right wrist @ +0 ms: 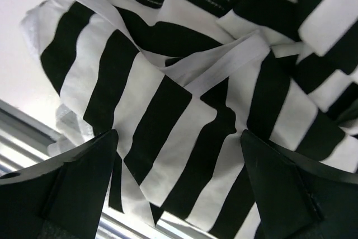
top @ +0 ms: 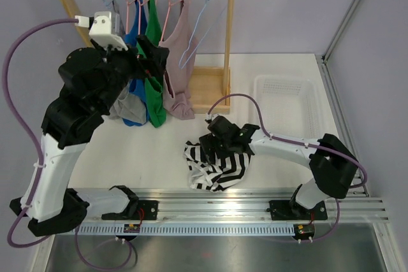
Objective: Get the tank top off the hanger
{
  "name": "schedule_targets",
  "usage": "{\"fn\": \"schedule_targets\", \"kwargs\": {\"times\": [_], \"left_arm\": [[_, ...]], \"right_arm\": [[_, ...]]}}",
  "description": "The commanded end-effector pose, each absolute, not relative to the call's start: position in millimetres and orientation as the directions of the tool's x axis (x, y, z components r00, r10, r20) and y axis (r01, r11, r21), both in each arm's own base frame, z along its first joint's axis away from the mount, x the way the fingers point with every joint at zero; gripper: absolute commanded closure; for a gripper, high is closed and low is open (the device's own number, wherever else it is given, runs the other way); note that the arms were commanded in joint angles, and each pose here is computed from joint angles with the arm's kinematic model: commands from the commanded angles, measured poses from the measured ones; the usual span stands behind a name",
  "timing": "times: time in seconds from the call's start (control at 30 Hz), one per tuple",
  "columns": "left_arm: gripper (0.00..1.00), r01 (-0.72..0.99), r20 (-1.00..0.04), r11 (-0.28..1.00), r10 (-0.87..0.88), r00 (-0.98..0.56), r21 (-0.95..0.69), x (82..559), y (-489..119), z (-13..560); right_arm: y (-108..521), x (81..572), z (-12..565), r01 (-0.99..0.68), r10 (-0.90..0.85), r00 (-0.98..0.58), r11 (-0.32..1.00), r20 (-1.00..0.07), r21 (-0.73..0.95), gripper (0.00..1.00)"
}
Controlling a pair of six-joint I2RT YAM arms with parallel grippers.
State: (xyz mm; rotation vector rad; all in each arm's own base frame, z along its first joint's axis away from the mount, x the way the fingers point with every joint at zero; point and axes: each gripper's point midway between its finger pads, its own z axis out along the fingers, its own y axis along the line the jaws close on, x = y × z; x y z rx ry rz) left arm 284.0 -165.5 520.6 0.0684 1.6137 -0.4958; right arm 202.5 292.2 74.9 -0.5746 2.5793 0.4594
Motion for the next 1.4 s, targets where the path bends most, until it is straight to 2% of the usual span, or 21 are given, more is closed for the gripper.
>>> {"fn": "schedule_targets", "kwargs": {"times": [0.0, 0.13, 0.27, 0.3, 0.37, 0.4, 0.47, 0.67, 0.8, 1.03, 1.2, 1.37], "left_arm": [[0.01, 0.237, -0.953, 0.930, -0.243, -0.180, -0.281, 278, -146, 490], [0.01, 0.199, -0.952, 0.938, -0.250, -0.179, -0.284, 261, -126, 479], [0.01, 0.165, -0.951, 0.944, -0.256, -0.175, -0.284, 244, -107, 470], [0.01, 0.165, -0.951, 0.946, -0.250, -0.181, -0.280, 243, -106, 465], [0.01, 0.159, -0.953, 0.952, -0.231, -0.195, -0.263, 239, -102, 453], [0.01, 0.159, -0.954, 0.954, -0.223, -0.199, -0.256, 237, -101, 449], [0.01, 0.136, -0.957, 0.965, -0.193, -0.215, -0.225, 236, -95, 434], [0.01, 0.093, -0.966, 0.978, -0.164, -0.199, -0.185, 222, -73, 422], [0.01, 0.091, -0.968, 0.979, -0.161, -0.192, -0.181, 216, -67, 422], [0.01, 0.081, -0.971, 0.981, -0.162, -0.177, -0.178, 207, -58, 430], [0.01, 0.128, -0.970, 0.970, -0.185, -0.160, -0.206, 205, -65, 444], [0.01, 0.211, -0.968, 0.948, -0.213, -0.129, -0.237, 203, -79, 478]], "right_arm": [[297, 206, 61, -0.447, -0.322, -0.808, 0.881, -0.494, 0.157, 0.01], [300, 202, 35, -0.449, -0.343, -0.821, 0.882, -0.457, 0.145, 0.01], [306, 200, 12, -0.467, -0.378, -0.830, 0.873, -0.410, 0.142, 0.11], [310, 197, 11, -0.486, -0.393, -0.827, 0.859, -0.402, 0.161, 0.29], [315, 199, 18, -0.498, -0.398, -0.819, 0.851, -0.414, 0.166, 0.52], [314, 203, 24, -0.503, -0.400, -0.808, 0.851, -0.433, 0.152, 0.76], [314, 212, 54, -0.504, -0.383, -0.781, 0.852, -0.493, 0.138, 1.00], [290, 247, 163, -0.460, -0.329, -0.656, 0.888, -0.679, 0.014, 1.00], [250, 274, 226, -0.332, -0.288, -0.577, 0.938, -0.764, -0.102, 1.00], [187, 303, 339, -0.197, -0.155, -0.454, 0.978, -0.877, -0.071, 1.00], [113, 323, 357, 0.010, -0.084, -0.465, 0.995, -0.881, -0.100, 1.00], [74, 335, 315, 0.115, -0.014, -0.544, 0.989, -0.839, -0.091, 1.00]]}}
